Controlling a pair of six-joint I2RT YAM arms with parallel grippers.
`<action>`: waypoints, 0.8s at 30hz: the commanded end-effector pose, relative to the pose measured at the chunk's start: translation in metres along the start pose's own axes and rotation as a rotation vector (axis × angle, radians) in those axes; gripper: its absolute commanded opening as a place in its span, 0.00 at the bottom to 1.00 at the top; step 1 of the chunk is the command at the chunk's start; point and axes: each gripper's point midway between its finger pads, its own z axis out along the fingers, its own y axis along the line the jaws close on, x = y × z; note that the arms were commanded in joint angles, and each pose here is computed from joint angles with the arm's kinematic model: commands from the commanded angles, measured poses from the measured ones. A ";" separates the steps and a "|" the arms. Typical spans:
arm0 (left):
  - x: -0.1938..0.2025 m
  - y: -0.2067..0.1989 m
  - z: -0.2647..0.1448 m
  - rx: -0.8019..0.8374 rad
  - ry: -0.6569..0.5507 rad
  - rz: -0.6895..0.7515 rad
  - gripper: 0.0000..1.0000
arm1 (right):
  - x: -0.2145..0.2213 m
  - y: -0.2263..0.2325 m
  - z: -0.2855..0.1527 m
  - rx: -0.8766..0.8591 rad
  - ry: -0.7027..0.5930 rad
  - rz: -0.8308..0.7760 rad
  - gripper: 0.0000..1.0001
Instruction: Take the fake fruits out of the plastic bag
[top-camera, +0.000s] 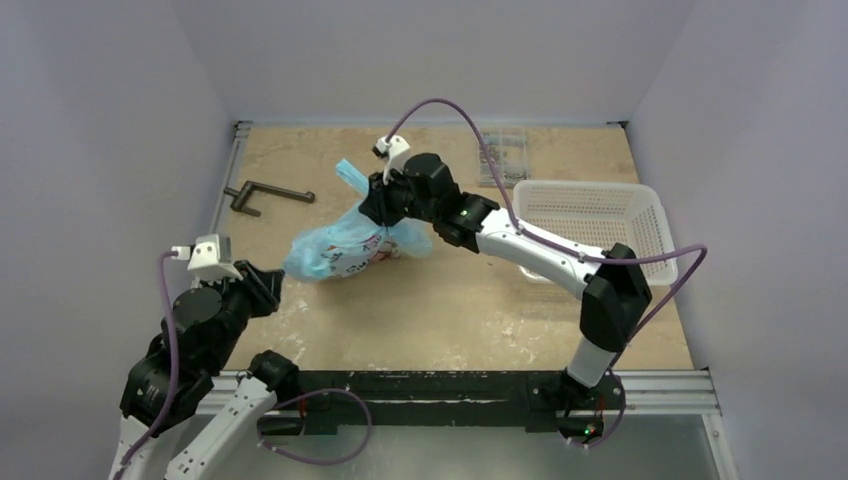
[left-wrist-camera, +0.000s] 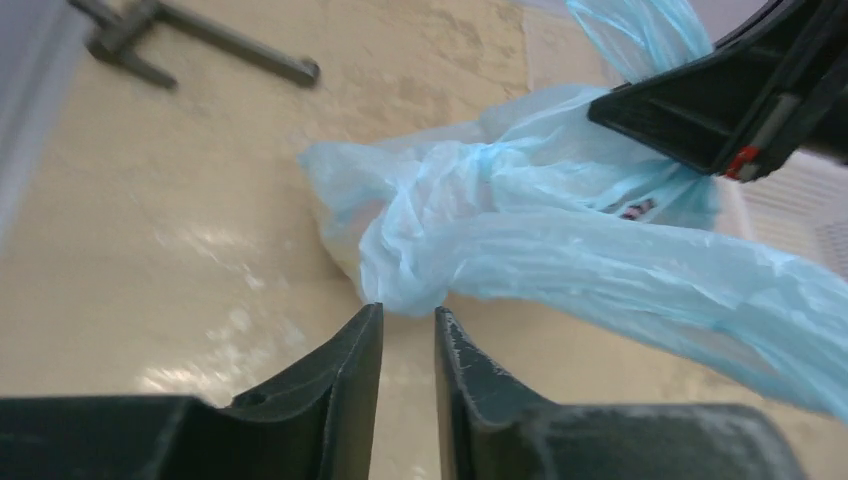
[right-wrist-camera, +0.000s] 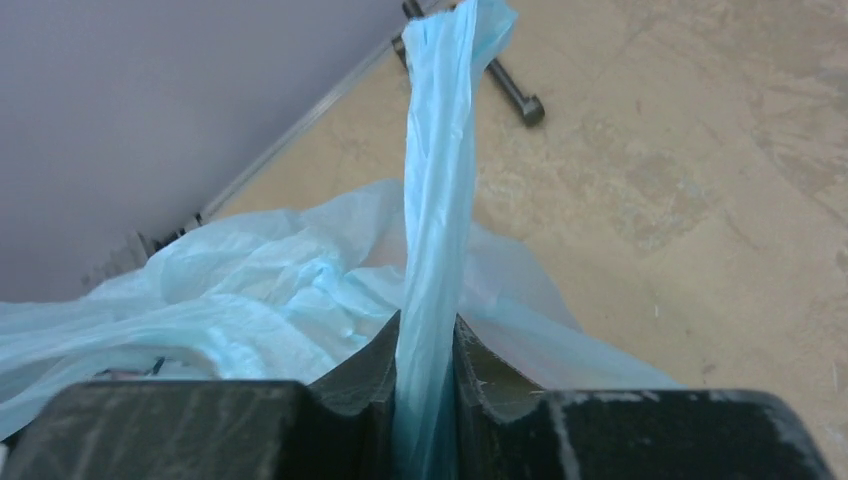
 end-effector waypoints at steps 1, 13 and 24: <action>0.061 -0.008 -0.050 0.082 0.309 -0.196 0.41 | 0.012 0.007 -0.021 -0.096 -0.069 -0.123 0.21; 0.065 -0.071 -0.102 0.427 0.475 -0.487 0.95 | 0.049 -0.021 -0.064 0.047 0.031 -0.132 0.67; 0.115 -0.077 -0.044 0.254 0.653 -0.549 1.00 | 0.054 -0.026 -0.074 0.089 0.035 -0.095 0.81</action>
